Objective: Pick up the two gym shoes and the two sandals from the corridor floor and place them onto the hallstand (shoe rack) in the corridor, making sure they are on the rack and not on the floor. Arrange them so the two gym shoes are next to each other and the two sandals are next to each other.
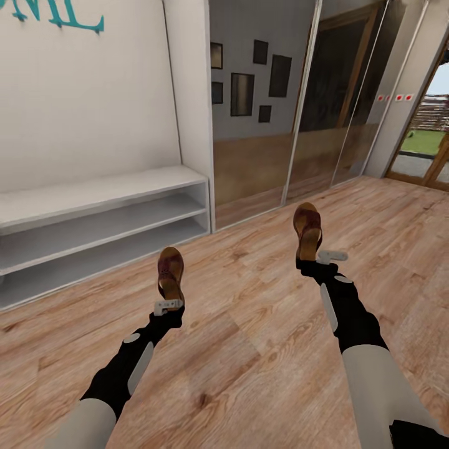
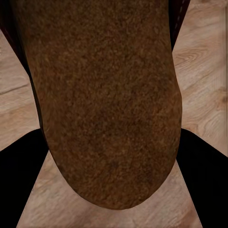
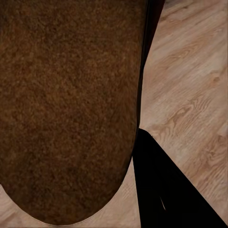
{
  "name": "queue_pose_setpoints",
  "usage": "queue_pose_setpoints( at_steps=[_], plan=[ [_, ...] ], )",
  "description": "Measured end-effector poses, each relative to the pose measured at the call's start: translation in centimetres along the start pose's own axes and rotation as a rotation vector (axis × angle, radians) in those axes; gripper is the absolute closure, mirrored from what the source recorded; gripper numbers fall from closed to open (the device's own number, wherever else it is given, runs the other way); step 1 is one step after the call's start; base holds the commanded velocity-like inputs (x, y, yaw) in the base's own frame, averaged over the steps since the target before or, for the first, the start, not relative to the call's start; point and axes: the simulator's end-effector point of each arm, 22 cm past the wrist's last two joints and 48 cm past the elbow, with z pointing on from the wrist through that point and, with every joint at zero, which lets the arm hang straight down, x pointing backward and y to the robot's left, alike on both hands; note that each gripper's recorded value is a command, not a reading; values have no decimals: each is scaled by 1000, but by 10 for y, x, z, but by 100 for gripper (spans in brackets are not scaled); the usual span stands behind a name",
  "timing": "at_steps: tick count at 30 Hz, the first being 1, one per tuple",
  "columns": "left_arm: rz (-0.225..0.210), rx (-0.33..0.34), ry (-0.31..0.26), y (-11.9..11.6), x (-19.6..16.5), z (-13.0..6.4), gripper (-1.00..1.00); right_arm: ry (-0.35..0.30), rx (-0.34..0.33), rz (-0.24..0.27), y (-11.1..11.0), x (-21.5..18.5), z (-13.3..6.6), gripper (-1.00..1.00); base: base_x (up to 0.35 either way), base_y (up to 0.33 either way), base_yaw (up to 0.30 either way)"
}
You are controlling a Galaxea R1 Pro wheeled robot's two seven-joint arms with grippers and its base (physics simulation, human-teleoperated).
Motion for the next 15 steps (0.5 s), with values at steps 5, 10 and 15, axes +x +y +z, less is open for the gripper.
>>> queue_pose_setpoints(
  at_steps=[5, 10, 15],
  plan=[
    [7, 4, -27, -4, -17, -7, 100, -29, -3, 4, 0, -19, -10, 100, 0, 0, 0],
    [12, 7, -43, -7, -27, -10, 100, -45, -4, 6, 1, -30, -15, 100, 0, 0, 0],
    [17, 9, -51, -8, -32, -12, 100, -52, -5, 7, 1, -34, -18, 100, 0, 0, 0]
  ],
)
